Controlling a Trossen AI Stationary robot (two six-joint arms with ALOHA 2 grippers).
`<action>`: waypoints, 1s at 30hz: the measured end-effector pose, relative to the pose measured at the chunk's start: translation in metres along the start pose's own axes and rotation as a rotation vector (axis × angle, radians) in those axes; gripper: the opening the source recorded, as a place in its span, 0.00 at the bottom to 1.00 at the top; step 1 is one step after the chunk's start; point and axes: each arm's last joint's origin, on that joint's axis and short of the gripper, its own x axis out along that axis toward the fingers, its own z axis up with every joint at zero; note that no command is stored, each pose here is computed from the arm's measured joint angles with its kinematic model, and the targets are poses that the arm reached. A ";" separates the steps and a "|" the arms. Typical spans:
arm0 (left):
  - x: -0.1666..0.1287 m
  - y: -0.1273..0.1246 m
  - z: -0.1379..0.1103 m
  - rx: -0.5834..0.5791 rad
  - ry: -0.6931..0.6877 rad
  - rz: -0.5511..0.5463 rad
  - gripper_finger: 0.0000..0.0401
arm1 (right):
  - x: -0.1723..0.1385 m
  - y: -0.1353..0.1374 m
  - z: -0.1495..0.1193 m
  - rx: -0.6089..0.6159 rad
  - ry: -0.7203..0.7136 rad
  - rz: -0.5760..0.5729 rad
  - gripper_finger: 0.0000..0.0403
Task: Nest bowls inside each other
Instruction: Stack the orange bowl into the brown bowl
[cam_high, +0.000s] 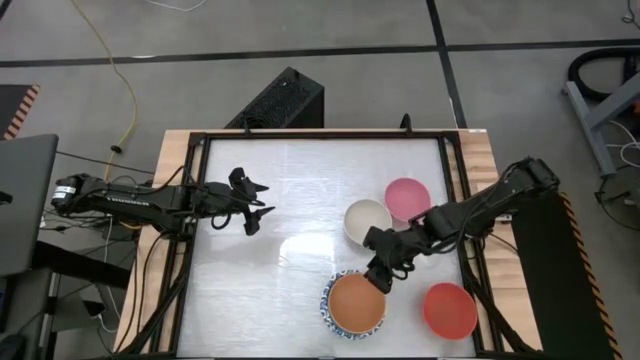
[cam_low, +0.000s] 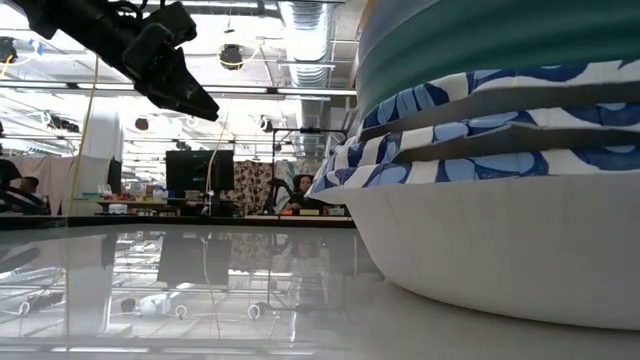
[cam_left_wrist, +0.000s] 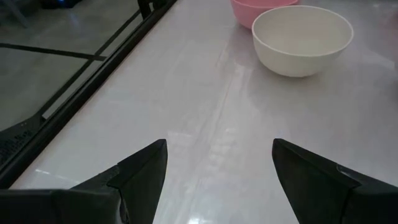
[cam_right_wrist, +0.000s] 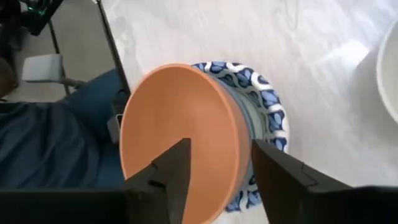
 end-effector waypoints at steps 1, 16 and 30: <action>0.000 0.000 0.000 -0.001 0.000 0.000 0.70 | 0.004 0.001 -0.001 -0.007 -0.001 -0.005 0.43; 0.000 0.000 -0.002 -0.017 0.024 0.001 0.70 | 0.045 -0.002 -0.014 -0.053 0.103 -0.110 0.29; 0.000 0.000 -0.004 -0.013 0.044 -0.004 0.70 | -0.010 0.009 -0.018 -0.103 -0.133 -0.093 0.28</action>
